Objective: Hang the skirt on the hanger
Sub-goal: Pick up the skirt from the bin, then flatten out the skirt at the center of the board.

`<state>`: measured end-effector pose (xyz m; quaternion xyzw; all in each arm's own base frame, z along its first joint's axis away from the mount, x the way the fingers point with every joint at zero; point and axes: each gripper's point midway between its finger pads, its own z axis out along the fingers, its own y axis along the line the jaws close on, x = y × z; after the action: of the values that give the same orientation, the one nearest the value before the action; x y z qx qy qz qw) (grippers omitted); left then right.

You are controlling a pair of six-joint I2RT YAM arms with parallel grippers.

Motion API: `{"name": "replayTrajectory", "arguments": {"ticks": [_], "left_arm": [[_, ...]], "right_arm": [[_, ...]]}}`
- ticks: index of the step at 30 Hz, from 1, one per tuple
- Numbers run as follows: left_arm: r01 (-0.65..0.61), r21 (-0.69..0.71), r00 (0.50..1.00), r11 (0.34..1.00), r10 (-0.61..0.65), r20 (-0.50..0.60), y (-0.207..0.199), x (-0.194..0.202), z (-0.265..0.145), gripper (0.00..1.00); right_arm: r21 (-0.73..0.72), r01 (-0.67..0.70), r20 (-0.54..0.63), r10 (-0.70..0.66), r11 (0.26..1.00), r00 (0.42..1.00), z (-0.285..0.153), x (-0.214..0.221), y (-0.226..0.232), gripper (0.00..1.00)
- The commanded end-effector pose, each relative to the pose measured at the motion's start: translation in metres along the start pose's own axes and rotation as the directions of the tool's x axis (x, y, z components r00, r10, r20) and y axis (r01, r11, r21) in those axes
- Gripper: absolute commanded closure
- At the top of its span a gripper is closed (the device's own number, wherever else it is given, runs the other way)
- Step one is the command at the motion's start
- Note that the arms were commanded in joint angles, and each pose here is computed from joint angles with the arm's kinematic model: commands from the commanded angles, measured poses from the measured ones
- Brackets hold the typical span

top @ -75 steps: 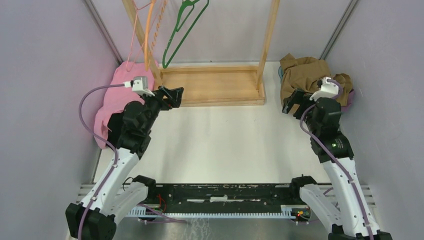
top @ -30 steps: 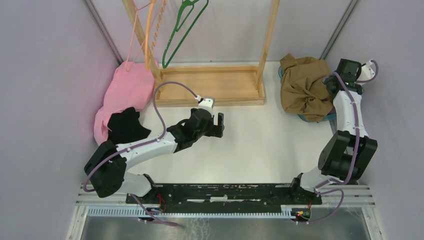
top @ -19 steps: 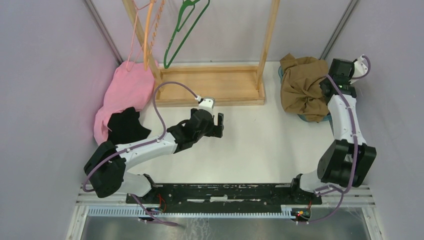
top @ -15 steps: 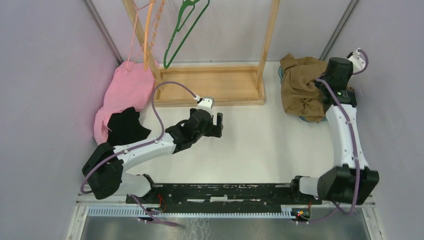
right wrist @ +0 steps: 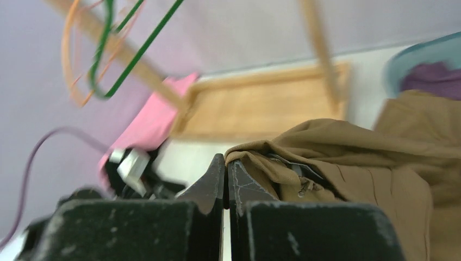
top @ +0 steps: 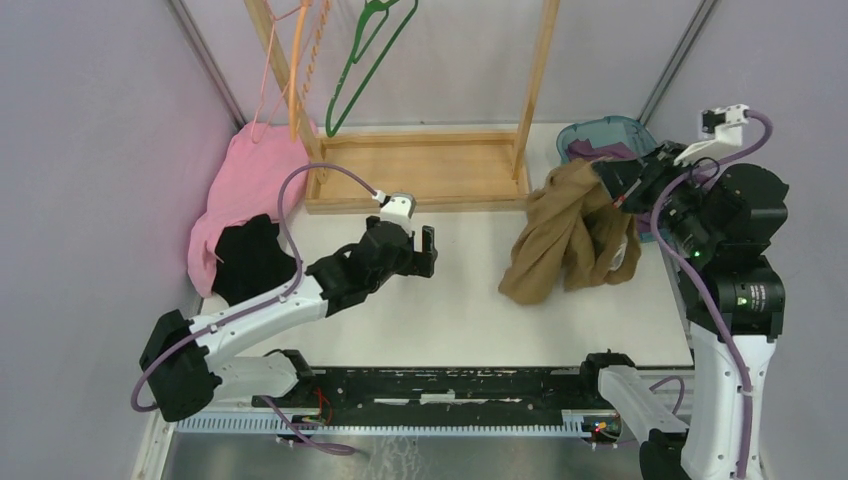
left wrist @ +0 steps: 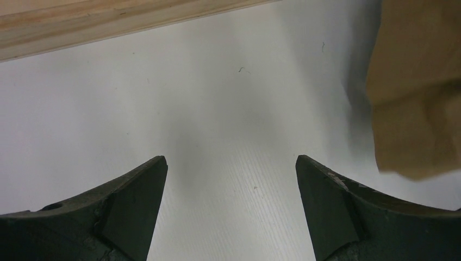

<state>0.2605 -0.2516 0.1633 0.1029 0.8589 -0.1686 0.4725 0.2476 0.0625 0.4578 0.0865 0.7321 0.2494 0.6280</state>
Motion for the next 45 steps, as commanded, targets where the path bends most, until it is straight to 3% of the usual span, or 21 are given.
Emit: {"name": "replayTrajectory", "arguments": {"ticks": [1, 9, 16, 19, 27, 34, 41, 43, 45], "left_arm": [[0.045, 0.050, 0.997, 0.998, -0.048, 0.067, -0.008, -0.031, -0.027, 0.05], [0.031, 0.379, 0.995, 0.925, -0.063, 0.073, -0.072, -0.050, -0.079, 0.01], [-0.077, 0.499, 0.991, 0.863, 0.012, 0.133, -0.121, -0.053, -0.097, 0.01], [-0.140, 0.434, 0.983, 0.890, 0.070, 0.172, -0.131, -0.051, -0.094, 0.01], [-0.276, 0.079, 0.936, 0.958, 0.249, 0.248, -0.122, -0.040, -0.079, 0.01], [-0.178, -0.185, 0.919, 0.966, 0.230, 0.319, -0.077, -0.052, -0.082, 0.01], [-0.121, -0.184, 0.900, 0.975, 0.186, 0.394, -0.065, -0.055, -0.085, 0.00], [-0.122, -0.170, 0.893, 0.978, 0.183, 0.411, -0.065, -0.056, -0.086, 0.10], [-0.132, -0.134, 0.890, 0.982, 0.177, 0.421, -0.070, -0.056, -0.087, 0.44]], "right_arm": [[-0.403, -0.073, -0.166, 0.005, 0.912, 0.986, -0.026, 0.033, 0.070, 0.99], [-0.422, -0.134, -0.288, 0.008, 0.897, 0.957, 0.001, 0.087, 0.055, 0.99], [-0.420, -0.133, -0.385, -0.043, 0.897, 0.922, 0.037, 0.140, 0.070, 0.99], [-0.410, -0.116, -0.437, -0.083, 0.904, 0.895, 0.047, 0.167, 0.086, 0.99], [-0.376, -0.071, -0.501, -0.138, 0.924, 0.854, 0.063, 0.208, 0.116, 0.99], [-0.421, -0.083, -0.518, -0.164, 0.903, 0.840, 0.054, 0.218, 0.138, 0.99], [-0.471, -0.137, -0.556, -0.173, 0.872, 0.813, 0.044, 0.231, 0.157, 0.99], [-0.477, -0.141, -0.564, -0.179, 0.868, 0.806, 0.041, 0.234, 0.159, 0.99], [-0.481, -0.145, -0.567, -0.181, 0.864, 0.803, 0.040, 0.236, 0.160, 0.99]]}}
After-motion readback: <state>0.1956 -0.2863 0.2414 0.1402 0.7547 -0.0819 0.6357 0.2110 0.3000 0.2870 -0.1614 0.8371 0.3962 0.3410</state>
